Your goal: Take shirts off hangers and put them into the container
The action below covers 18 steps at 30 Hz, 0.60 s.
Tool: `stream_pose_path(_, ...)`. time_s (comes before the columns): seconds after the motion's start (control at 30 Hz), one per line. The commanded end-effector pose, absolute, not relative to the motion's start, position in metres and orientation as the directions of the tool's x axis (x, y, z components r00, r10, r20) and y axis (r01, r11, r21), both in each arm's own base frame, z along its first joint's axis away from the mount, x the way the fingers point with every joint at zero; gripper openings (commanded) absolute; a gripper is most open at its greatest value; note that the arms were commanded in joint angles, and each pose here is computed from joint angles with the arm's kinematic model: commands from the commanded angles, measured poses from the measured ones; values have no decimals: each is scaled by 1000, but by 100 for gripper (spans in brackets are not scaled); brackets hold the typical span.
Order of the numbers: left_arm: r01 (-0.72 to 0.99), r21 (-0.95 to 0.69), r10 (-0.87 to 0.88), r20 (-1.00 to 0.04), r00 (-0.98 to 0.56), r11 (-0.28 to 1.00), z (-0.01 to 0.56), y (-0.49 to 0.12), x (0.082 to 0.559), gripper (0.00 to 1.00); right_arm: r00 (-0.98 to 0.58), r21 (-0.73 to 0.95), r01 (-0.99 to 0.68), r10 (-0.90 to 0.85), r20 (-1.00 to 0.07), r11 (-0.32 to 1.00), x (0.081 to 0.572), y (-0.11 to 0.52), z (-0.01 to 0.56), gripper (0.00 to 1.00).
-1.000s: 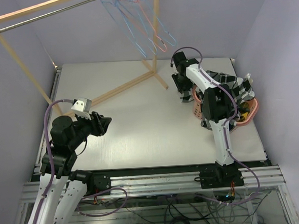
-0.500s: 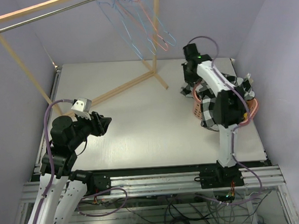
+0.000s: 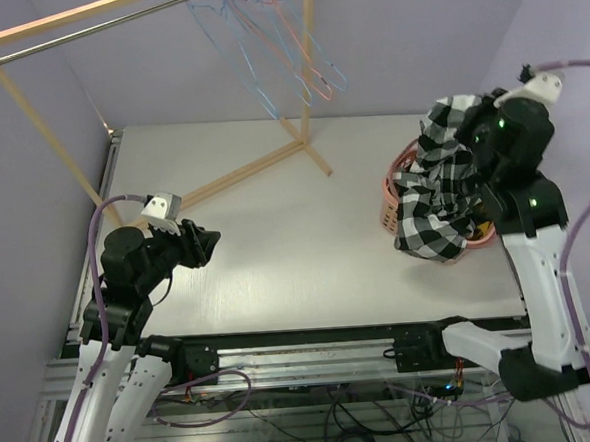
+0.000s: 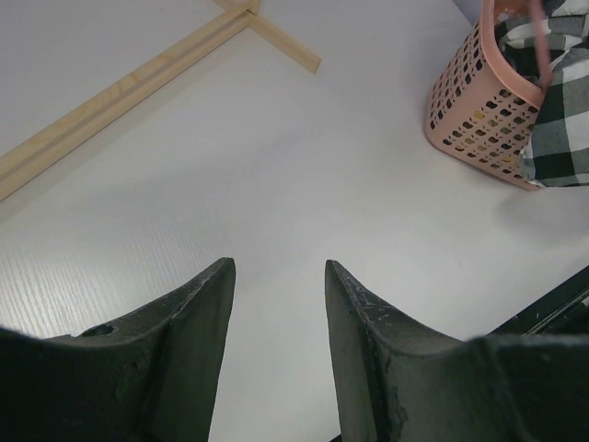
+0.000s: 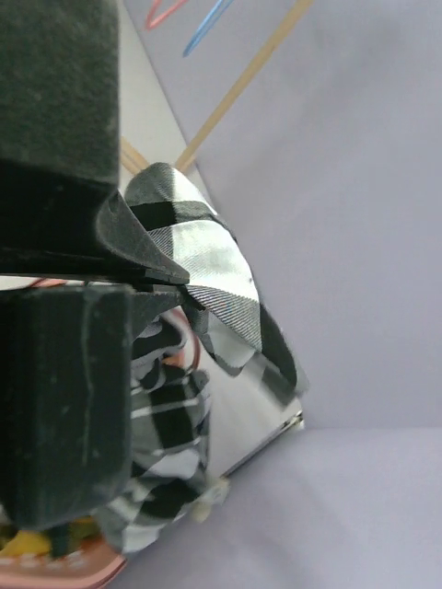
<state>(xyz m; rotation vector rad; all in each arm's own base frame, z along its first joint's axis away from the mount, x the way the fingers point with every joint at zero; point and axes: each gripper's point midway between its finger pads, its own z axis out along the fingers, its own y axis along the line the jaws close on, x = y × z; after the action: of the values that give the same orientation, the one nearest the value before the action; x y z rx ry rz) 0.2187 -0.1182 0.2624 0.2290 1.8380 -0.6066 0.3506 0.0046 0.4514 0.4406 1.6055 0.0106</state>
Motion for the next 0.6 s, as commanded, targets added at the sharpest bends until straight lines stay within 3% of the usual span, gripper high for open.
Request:
stream_pose_path(0.0, 441, -295, -147, -930, -338, 848, 265, -120, 221, 55, -82, 240, 378, 291, -953, 894, 320, -14, 402, 0)
stream_pose_path(0.23, 435, -297, -146, -926, -347, 850, 263, -119, 222, 54, -254, 219, 372, 326, -911, 902, 288, -7, 298, 2)
stream_pose_path(0.33, 429, -299, -146, -924, -354, 852, 261, -119, 223, 54, -326, 197, 370, 325, -888, 908, 287, -2, 266, 29)
stream_pose_path(0.4, 424, -301, -146, -922, -359, 854, 260, -119, 224, 54, -340, 195, 370, 328, -881, 908, 287, -1, 261, 41)
stream_pose_path(0.57, 418, -303, -147, -920, -364, 856, 258, -118, 225, 54, -249, 247, 354, 346, -905, 902, 281, -4, 302, 49)
